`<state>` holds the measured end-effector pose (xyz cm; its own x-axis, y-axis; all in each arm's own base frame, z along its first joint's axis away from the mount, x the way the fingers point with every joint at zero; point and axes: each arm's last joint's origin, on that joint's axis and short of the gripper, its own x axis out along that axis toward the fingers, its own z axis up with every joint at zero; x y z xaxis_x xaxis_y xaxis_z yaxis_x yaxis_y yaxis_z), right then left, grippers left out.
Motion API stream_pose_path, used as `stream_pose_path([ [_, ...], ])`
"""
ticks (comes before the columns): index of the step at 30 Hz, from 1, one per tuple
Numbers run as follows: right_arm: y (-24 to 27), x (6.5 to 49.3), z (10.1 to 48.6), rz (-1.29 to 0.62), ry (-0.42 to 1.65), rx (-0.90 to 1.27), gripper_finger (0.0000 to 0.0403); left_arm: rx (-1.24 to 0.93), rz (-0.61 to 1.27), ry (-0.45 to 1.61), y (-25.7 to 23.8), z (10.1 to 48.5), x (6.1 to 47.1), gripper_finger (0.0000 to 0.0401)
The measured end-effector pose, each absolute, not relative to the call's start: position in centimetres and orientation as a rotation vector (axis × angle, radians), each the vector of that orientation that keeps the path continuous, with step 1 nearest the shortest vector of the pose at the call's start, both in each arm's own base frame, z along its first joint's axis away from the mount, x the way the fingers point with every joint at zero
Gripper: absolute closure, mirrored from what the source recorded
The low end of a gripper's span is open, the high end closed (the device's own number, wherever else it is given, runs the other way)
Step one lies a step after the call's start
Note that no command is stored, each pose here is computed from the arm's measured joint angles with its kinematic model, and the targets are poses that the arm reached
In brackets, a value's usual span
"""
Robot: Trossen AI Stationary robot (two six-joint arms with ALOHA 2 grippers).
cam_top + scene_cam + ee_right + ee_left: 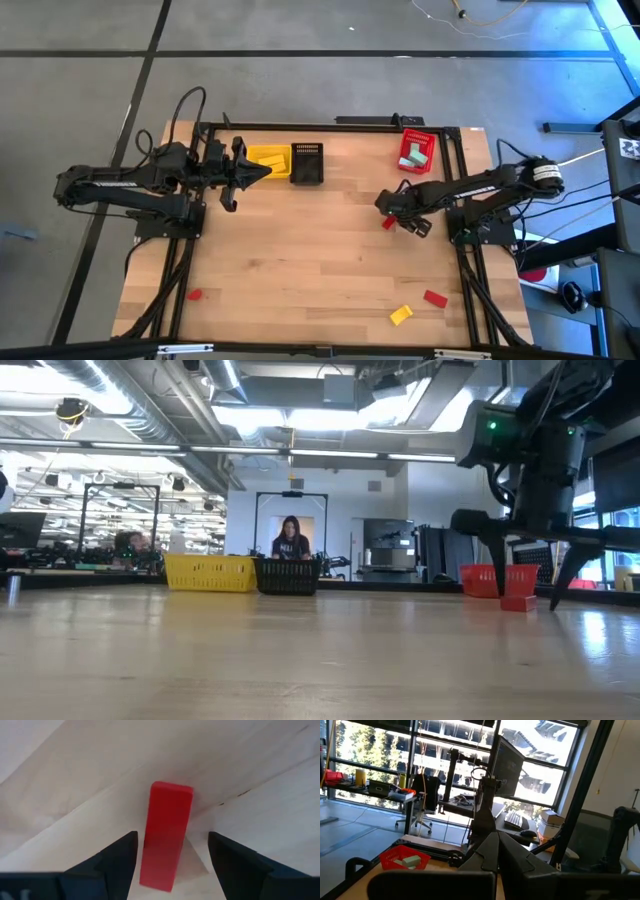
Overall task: Sort & place blocks by color
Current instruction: Put the top red block into the black bin
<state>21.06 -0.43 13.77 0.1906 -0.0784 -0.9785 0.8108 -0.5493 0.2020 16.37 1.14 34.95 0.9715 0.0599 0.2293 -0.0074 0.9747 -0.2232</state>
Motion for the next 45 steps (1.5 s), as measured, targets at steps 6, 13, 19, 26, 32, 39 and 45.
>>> stream_pose_path([
  [6, -0.4, 21.4, 13.1, -1.492, 0.713, 1.693, 0.0165, -0.224, 0.035, -0.226, 1.1, 34.8, 16.4, 0.04],
  [13, -0.6, 21.3, 13.1, -1.427, 0.816, 1.621, 0.0281, -0.223, 0.008, -0.186, 1.1, 34.5, 16.5, 0.0401],
  [19, -1.5, 22.4, 14.0, -1.235, 0.883, 1.464, 0.0302, -0.224, 0.016, -0.171, 1.1, 34.4, 16.5, 0.04],
  [26, -3.4, 25.7, 16.6, -0.769, 0.849, 1.173, 0.0302, -0.219, 0.037, -0.17, 1.1, 34.3, 16.5, 0.04],
  [32, -4.0, 27.7, 17.9, -0.34, 0.768, 0.951, 0.0302, -0.224, 0.094, -0.177, 1.3, 34.3, 16.5, 0.04],
  [39, -3.4, 29.9, 18.6, -0.04, 0.61, 0.805, 0.0302, -0.257, 0.092, -0.18, 1.3, 34.3, 16.5, 0.04],
  [45, -3.0, 31.4, 21.0, 0.189, 0.335, 0.758, 0.0302, -0.276, 0.15, -0.191, 1.5, 34.4, 16.4, 0.0401],
])
